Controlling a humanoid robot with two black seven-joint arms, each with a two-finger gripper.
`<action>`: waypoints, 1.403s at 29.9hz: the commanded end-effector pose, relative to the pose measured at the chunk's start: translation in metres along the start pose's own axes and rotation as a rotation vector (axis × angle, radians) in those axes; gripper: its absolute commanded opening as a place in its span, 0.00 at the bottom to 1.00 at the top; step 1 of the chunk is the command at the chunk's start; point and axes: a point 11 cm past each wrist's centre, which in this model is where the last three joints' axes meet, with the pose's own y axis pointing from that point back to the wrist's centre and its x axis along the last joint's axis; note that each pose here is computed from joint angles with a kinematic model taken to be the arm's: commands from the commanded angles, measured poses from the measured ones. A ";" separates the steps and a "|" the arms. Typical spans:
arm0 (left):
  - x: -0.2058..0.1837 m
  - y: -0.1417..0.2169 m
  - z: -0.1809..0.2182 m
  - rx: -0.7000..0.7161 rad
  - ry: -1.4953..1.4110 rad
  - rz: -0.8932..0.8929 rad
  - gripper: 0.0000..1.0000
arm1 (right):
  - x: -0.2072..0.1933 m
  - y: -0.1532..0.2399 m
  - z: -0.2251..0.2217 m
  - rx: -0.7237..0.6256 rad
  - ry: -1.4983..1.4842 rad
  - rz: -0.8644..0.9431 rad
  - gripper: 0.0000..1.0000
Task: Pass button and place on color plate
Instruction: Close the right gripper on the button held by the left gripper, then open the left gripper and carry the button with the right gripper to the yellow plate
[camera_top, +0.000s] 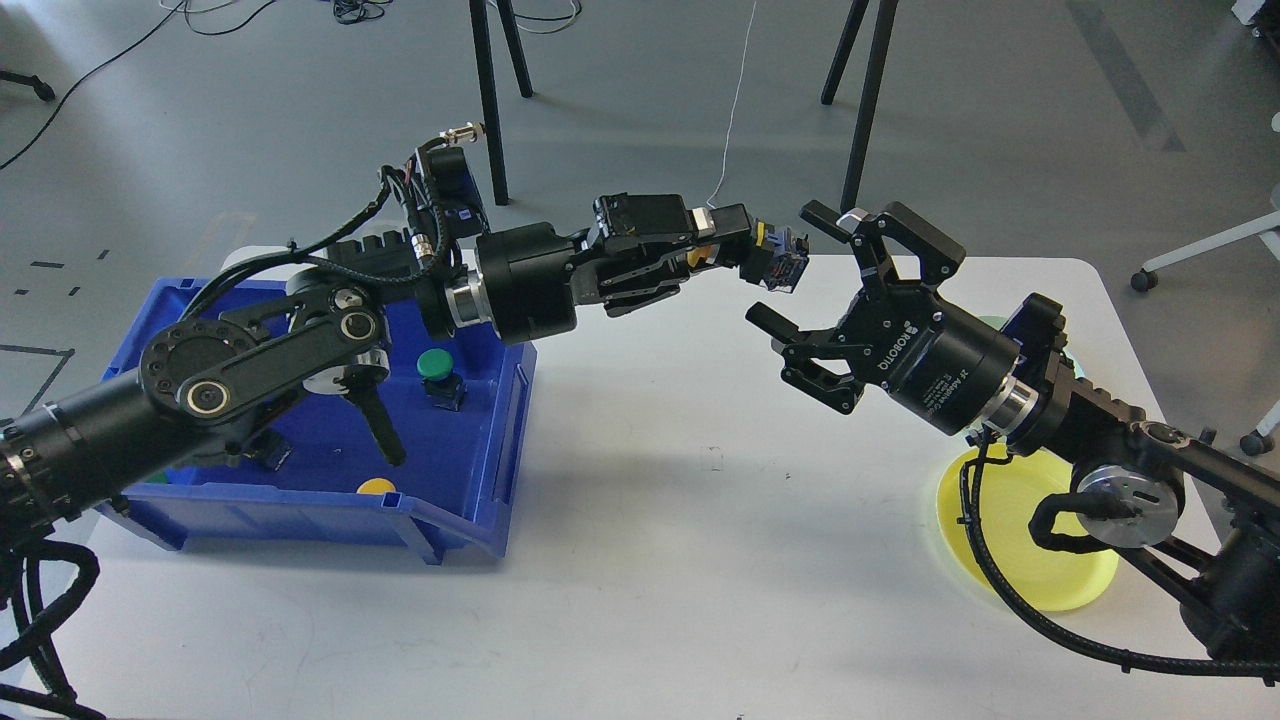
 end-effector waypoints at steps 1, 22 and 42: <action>0.000 0.000 0.000 0.000 -0.001 0.000 0.06 | -0.001 0.000 0.001 -0.001 0.000 -0.002 0.81; 0.000 -0.001 0.000 -0.001 0.001 -0.004 0.06 | -0.006 -0.002 -0.003 0.030 0.023 -0.026 0.22; 0.005 -0.002 0.006 -0.051 0.072 0.039 0.91 | 0.008 0.019 0.008 0.013 0.023 0.074 0.01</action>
